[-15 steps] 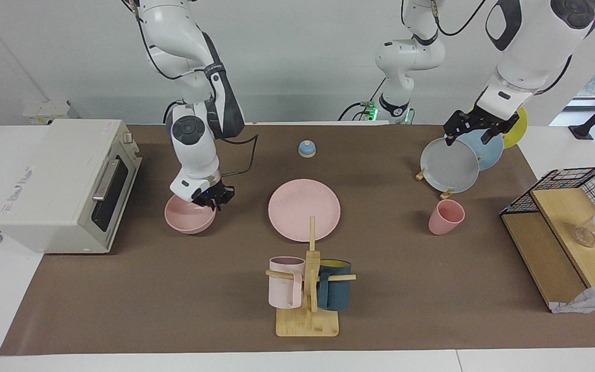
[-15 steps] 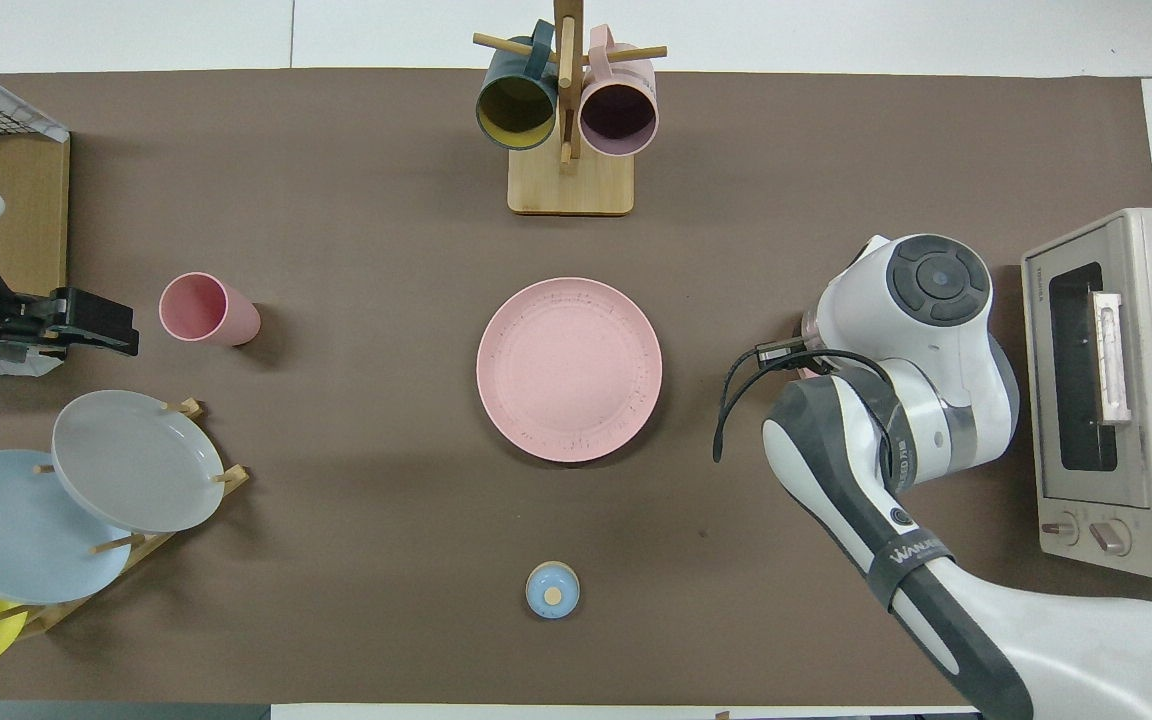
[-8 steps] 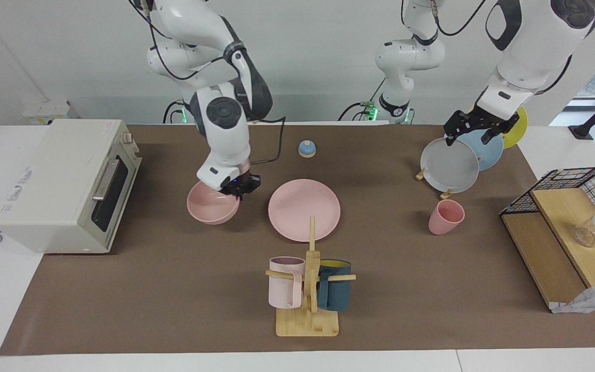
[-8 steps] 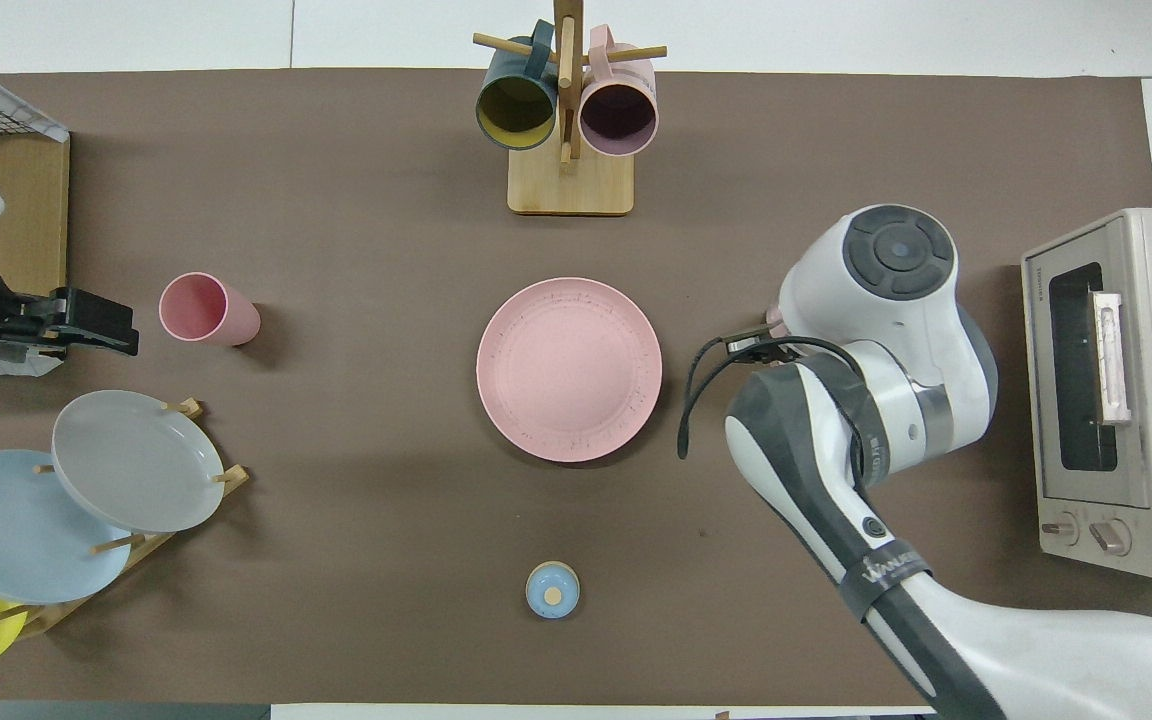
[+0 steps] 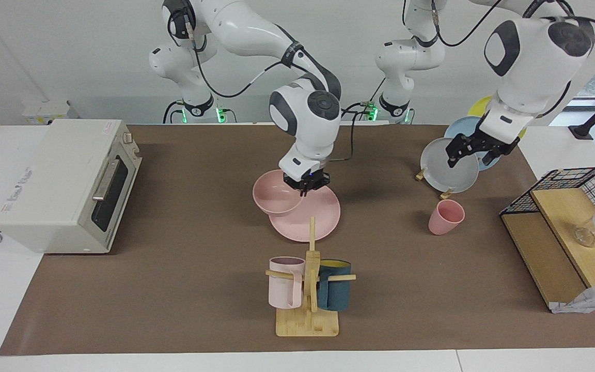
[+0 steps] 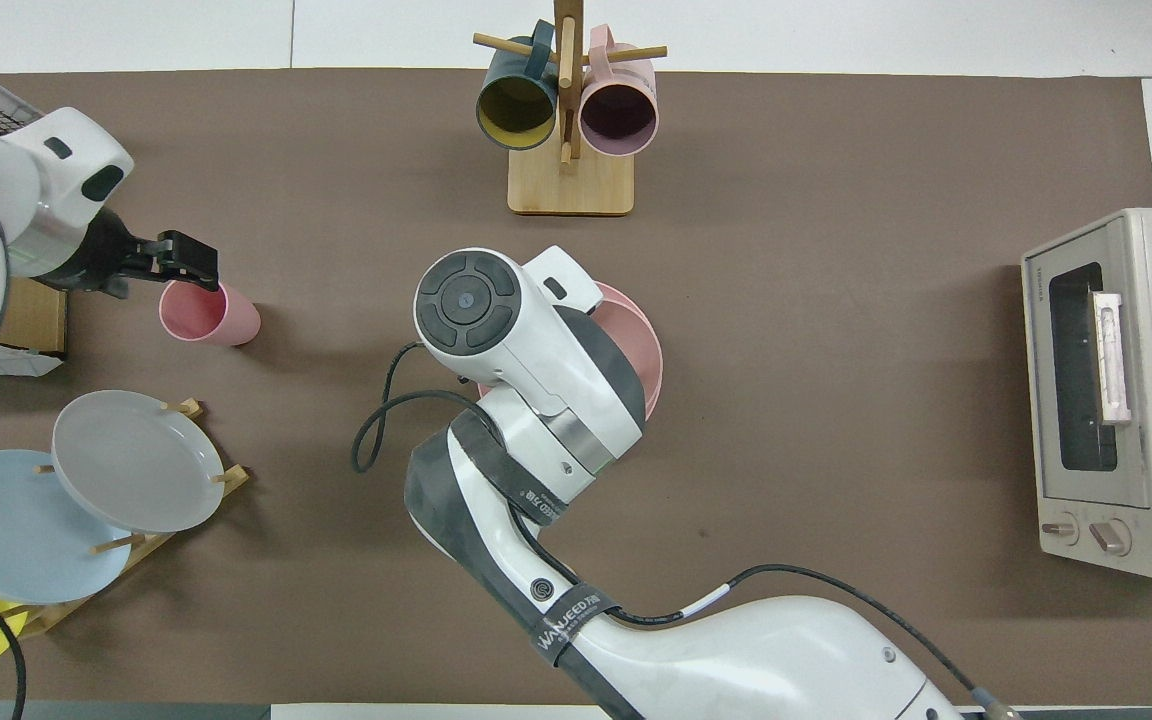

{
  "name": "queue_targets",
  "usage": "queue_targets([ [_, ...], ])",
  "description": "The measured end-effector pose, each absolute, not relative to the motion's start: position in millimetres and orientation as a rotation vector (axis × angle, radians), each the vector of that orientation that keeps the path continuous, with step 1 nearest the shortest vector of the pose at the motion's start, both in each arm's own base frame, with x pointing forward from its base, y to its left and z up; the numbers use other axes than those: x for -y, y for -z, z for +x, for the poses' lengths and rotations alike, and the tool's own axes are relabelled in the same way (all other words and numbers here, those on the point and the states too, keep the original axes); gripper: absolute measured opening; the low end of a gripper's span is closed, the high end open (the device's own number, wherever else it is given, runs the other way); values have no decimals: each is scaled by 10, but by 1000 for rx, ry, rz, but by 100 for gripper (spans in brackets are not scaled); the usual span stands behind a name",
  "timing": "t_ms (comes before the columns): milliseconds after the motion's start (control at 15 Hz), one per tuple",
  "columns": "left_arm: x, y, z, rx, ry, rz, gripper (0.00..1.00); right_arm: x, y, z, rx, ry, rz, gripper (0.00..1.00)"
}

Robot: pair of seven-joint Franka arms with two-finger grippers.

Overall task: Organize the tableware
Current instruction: 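Place the bowl on the plate while the left gripper grasps the cup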

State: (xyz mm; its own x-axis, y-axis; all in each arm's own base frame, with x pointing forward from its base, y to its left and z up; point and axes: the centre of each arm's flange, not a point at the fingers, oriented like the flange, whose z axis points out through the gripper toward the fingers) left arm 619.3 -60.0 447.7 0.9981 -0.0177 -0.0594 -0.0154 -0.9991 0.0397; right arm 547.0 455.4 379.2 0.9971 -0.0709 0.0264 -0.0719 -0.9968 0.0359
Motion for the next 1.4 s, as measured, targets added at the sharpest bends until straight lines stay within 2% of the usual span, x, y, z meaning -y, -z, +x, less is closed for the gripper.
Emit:
queue_targets([
  [133, 604, -4240, 6269, 24, 120, 3098, 100, -4564, -3782, 5476, 111, -51, 3113, 4],
  [600, 627, -3904, 6185, -74, 193, 3092, 100, -4661, -3573, 5358, 80, -55, 3139, 4],
  [867, 650, -3756, 6138, -138, 194, 3092, 94, -4667, -3579, 5350, 98, -35, 3156, 4],
  [933, 660, -3726, 6134, -139, 182, 3092, 84, -4670, -3591, 5349, 112, -21, 3168, 4],
  [1000, 684, -3683, 6124, -134, 169, 3092, 71, -4669, -3606, 5349, 123, -12, 3177, 10],
  [1133, 746, -3599, 6092, -118, 161, 3093, 46, -4648, -3649, 5361, 133, 2, 3177, 28],
  [1200, 757, -3592, 6088, -113, 160, 3093, 34, -4625, -3706, 5376, 138, 17, 3169, 28],
  [1333, 758, -3621, 6094, -109, 150, 3093, 14, -4523, -3922, 5496, 171, 14, 3170, 41],
  [1400, 759, -3651, 6100, -106, 141, 3092, 5, -4415, -4068, 5601, 204, -2, 3177, 42],
])
